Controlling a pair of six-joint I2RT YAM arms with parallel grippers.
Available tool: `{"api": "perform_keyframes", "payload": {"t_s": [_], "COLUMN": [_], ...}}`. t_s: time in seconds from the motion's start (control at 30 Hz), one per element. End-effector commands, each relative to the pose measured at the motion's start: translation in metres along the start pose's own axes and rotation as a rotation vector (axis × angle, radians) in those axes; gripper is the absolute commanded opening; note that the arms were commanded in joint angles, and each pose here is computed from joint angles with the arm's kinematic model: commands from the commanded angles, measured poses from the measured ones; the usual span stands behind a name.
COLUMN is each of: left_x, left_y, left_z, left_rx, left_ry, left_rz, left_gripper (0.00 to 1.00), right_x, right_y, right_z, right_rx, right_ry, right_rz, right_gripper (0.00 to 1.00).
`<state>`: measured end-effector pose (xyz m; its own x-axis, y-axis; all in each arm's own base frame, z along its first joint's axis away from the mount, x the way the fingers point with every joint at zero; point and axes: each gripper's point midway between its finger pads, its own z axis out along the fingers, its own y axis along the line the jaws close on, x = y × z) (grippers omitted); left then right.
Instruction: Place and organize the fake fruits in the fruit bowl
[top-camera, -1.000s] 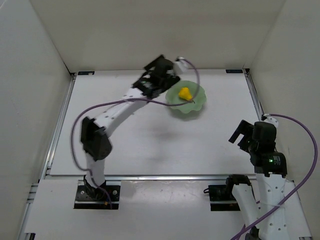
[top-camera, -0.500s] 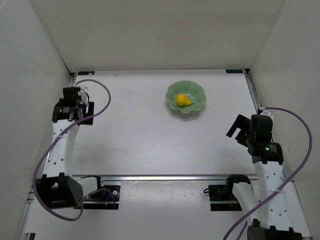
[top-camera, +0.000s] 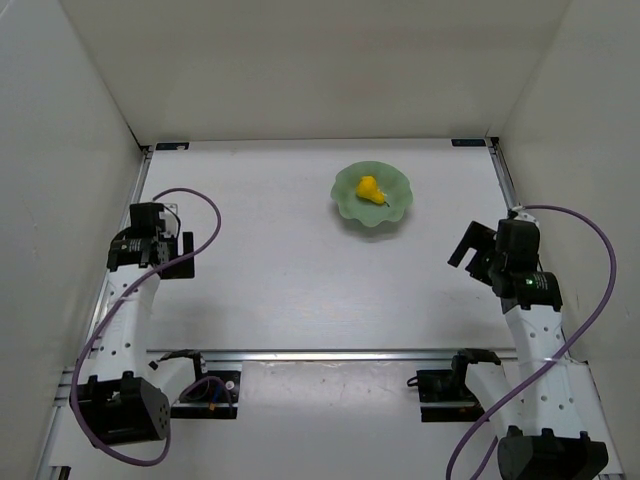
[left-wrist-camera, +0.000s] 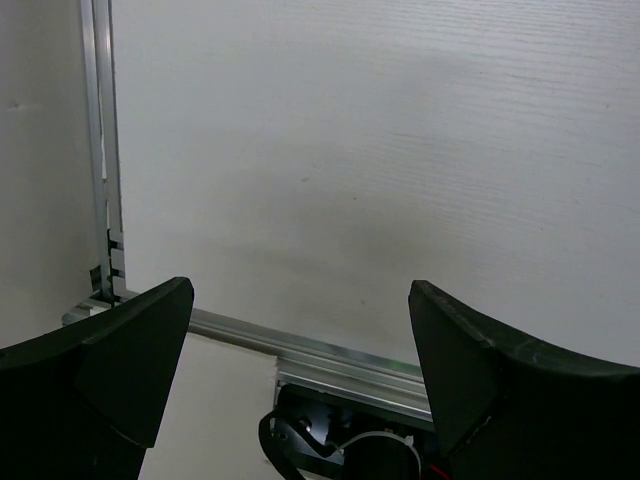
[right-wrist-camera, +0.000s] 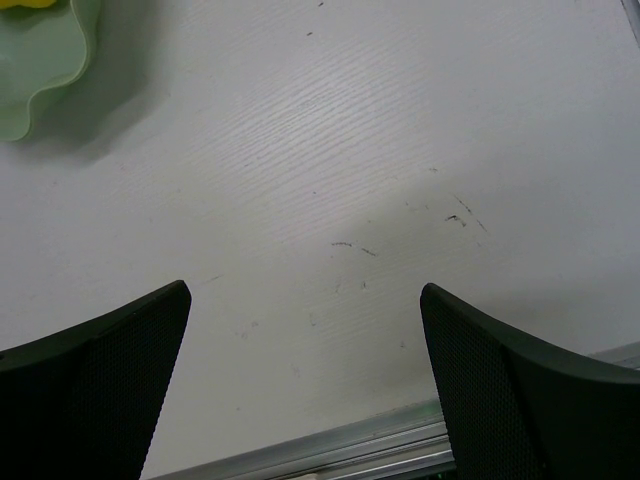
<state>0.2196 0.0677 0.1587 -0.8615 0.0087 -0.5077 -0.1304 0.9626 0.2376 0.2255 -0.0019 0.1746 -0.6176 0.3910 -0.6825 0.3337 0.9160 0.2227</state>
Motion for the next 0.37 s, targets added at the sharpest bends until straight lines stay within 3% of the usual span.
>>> {"api": "perform_keyframes", "payload": {"t_s": [0.0,0.33], "left_x": [-0.0130,-0.0170], "left_y": [-0.0033,-0.0039], "left_z": [-0.0026,-0.0001], "left_rx": [0.026,0.028], "left_ry": [-0.037,-0.046], "left_rz": [-0.039,-0.041], "left_gripper": [1.00,1.00], "right_x": [-0.0174,-0.0116], "right_y": [0.0072,0.0046], "right_z": [-0.0083,-0.0063], "right_rx": [-0.034,-0.026], "right_ry": [-0.072,-0.054], "right_rz": [0.005,-0.006], "right_gripper": [1.00,1.00]}}
